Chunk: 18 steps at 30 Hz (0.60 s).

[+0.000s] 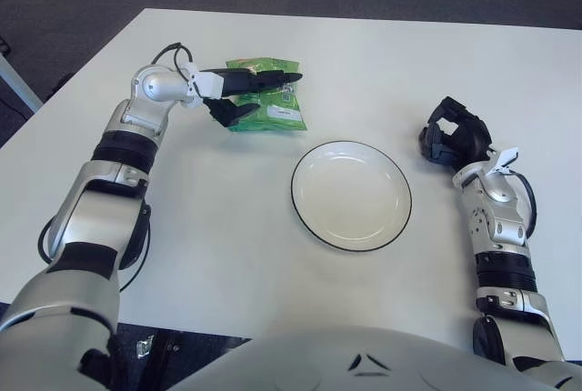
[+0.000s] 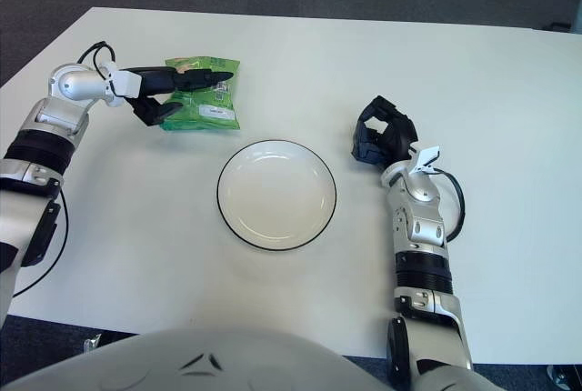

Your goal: Put the snack into the plate.

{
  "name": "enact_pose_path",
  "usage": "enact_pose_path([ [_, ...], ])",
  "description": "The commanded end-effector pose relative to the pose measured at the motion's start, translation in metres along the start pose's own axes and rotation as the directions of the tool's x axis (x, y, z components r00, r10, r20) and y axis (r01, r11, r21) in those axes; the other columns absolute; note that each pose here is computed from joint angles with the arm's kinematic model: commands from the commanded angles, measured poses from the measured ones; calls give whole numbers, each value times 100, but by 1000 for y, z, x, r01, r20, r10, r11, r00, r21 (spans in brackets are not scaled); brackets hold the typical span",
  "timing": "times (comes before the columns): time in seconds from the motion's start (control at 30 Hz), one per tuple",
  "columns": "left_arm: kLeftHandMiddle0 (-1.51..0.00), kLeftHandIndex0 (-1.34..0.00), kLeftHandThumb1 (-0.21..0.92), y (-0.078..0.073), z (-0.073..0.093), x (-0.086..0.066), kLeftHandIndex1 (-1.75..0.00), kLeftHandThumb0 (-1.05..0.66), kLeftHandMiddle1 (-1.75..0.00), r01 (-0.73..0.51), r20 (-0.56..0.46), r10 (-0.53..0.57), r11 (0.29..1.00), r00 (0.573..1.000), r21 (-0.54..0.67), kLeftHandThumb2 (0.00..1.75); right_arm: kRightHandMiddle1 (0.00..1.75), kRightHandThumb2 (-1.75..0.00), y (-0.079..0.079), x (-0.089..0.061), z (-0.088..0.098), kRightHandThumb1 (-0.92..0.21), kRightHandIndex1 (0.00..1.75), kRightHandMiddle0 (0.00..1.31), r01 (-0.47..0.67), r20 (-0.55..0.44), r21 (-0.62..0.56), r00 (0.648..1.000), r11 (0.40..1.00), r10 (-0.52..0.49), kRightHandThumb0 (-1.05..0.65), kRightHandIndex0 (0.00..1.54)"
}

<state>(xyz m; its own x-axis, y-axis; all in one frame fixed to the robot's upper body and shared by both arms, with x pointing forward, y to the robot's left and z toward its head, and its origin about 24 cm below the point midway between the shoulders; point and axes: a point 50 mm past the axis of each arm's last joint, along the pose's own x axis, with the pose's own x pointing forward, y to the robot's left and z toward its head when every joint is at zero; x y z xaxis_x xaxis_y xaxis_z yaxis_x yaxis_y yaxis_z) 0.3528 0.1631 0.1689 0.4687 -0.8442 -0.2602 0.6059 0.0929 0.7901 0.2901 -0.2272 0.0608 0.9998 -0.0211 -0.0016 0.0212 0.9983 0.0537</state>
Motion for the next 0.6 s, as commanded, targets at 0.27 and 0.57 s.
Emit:
enact_pose_path([
  [0.27,-14,0,92,10,2,-8,0,-89,-13,-185,-105,233,922,967,339,90,175,-132,-1,-13,-33,-31,175,62,7,-143,27,990,1000,-3,-48,131],
  [0.57,-19,-3,92,20,12,-9,-10,-75,-17,-287,-20,338,827,941,484,85,175,-132,0,-13,-34,-31,175,62,18,-139,50,990,999,-11,-48,131],
])
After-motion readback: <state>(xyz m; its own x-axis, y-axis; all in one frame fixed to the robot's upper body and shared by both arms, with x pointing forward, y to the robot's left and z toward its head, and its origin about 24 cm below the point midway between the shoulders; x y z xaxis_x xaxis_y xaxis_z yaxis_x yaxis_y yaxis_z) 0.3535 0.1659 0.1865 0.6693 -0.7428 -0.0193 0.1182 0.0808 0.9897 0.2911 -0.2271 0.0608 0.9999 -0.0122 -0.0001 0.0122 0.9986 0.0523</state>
